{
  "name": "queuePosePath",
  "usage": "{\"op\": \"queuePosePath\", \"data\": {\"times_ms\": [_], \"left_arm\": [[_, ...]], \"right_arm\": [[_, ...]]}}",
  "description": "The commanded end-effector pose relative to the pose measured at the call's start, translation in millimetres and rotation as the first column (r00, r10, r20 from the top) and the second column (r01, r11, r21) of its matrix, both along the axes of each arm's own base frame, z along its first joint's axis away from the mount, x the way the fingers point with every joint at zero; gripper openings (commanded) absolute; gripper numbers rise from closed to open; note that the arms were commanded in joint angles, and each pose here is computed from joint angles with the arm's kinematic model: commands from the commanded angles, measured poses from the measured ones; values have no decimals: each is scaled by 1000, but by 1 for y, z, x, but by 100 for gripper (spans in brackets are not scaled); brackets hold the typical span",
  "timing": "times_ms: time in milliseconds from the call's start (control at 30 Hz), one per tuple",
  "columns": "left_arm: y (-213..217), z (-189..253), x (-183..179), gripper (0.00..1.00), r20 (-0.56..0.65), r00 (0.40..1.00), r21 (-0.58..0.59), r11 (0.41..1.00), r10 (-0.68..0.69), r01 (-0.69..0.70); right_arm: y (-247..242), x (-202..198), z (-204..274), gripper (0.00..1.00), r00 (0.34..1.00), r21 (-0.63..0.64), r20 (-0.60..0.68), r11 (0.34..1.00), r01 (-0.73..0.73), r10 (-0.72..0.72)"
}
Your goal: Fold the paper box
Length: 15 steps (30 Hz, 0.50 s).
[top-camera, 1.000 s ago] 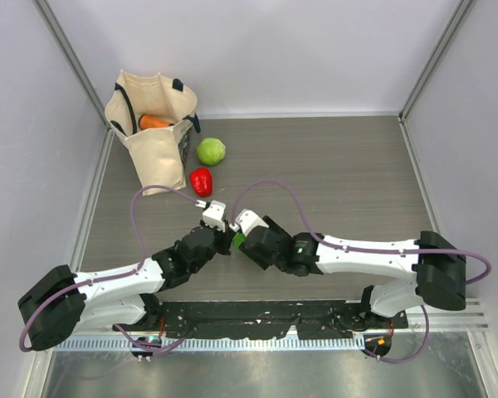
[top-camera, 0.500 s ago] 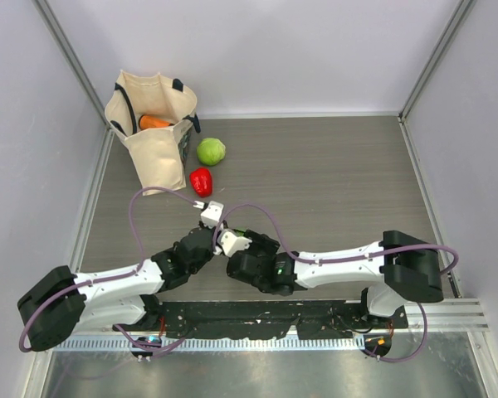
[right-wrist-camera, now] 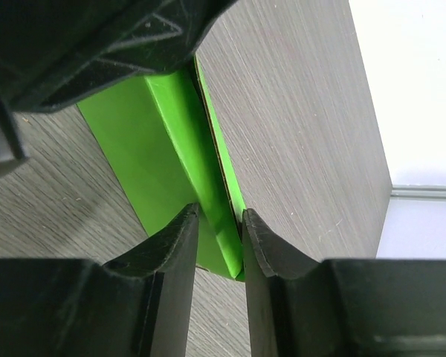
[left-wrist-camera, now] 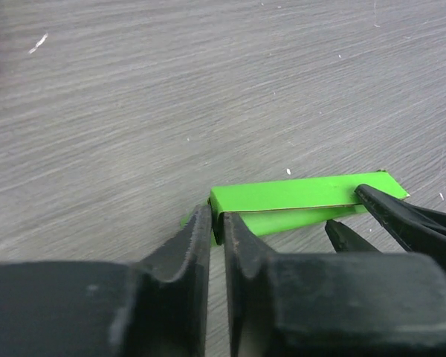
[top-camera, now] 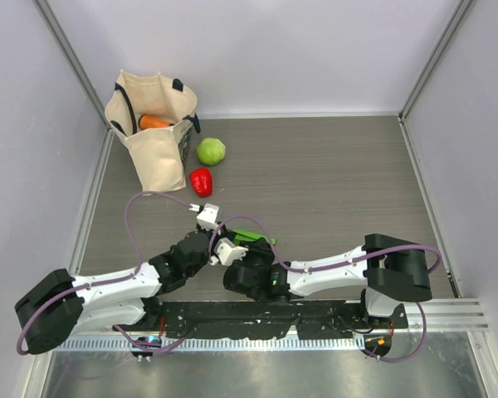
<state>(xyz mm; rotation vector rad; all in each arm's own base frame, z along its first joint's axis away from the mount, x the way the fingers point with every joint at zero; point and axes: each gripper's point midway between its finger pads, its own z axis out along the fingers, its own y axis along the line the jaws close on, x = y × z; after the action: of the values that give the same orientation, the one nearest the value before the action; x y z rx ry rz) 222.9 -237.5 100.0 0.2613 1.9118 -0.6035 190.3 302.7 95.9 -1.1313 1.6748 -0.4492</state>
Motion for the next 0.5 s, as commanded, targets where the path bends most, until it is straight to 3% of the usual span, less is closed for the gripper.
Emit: {"op": "queuePosePath", "data": {"times_ms": [0,67,167,367,467], "left_arm": [[-2,-18,-19,23,-66,996,4,998,-67,67],[-2,-13,-27,37,-75,993,-40,995,-89,87],[10,-6,-33,47,-103,993,-83,995,-62,54],[35,2,-47,66,-214,977,-180,983,8,-47],[48,3,-48,69,-292,954,-195,972,70,-131]], "right_arm": [[5,-6,-14,31,998,5,-23,999,-51,51],[7,-8,-16,30,997,21,-37,998,-64,65],[5,-12,-19,31,994,45,-62,995,-84,87],[10,-15,-16,32,990,105,-74,988,-110,118],[7,-14,-20,33,988,108,-90,988,-113,123]]}}
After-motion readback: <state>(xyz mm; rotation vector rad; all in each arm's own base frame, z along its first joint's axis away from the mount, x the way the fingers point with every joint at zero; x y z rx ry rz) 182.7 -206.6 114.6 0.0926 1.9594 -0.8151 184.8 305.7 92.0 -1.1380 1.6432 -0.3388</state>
